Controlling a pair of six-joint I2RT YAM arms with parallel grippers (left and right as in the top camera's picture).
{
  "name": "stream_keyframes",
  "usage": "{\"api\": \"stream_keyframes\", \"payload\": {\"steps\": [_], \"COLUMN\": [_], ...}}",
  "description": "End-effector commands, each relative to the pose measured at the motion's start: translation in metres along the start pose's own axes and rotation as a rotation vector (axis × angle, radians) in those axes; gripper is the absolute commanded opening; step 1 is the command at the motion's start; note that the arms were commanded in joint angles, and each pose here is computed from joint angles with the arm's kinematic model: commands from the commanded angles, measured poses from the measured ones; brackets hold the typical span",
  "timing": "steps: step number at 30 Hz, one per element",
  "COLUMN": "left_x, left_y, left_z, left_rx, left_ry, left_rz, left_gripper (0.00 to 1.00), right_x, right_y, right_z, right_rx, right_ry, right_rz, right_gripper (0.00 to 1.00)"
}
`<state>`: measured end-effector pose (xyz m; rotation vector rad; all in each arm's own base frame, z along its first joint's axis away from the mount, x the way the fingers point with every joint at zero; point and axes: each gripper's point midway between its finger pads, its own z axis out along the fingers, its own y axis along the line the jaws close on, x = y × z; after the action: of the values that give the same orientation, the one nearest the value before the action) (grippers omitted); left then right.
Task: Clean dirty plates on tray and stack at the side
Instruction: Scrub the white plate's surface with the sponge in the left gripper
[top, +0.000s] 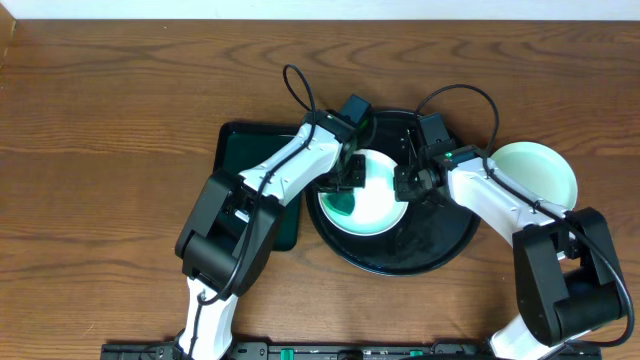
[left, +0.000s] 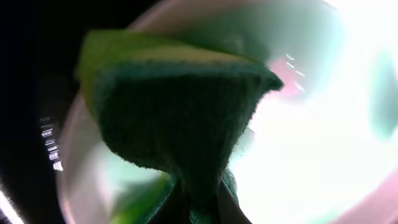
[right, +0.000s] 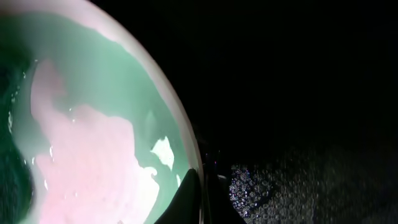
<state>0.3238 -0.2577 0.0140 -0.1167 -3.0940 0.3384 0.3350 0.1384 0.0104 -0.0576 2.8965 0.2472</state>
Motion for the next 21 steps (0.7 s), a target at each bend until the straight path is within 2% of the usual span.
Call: {"api": "stream_keyframes", "payload": {"steps": [1, 8, 12, 21], "left_x": [0.035, 0.008, -0.005, -0.008], "left_y": [-0.044, -0.048, -0.033, 0.002], "left_z": [0.011, -0.056, -0.083, -0.069], "left_rx": [0.226, 0.295, 0.217, 0.027], "left_ry": [0.18, 0.01, -0.112, -0.152], "left_rz": [0.06, 0.071, 0.069, 0.011], "left_gripper": [0.07, 0.07, 0.07, 0.07], "right_x": [0.001, 0.0, 0.0, 0.0], "right_y": [0.008, 0.008, 0.008, 0.008], "right_z": [-0.004, -0.004, -0.004, -0.004], "right_rx": [-0.029, -0.029, -0.029, -0.029], "right_ry": [-0.005, -0.007, -0.007, -0.007], "right_rz": [-0.029, -0.029, -0.029, -0.029], "right_gripper": [0.01, 0.01, 0.01, 0.01]}}
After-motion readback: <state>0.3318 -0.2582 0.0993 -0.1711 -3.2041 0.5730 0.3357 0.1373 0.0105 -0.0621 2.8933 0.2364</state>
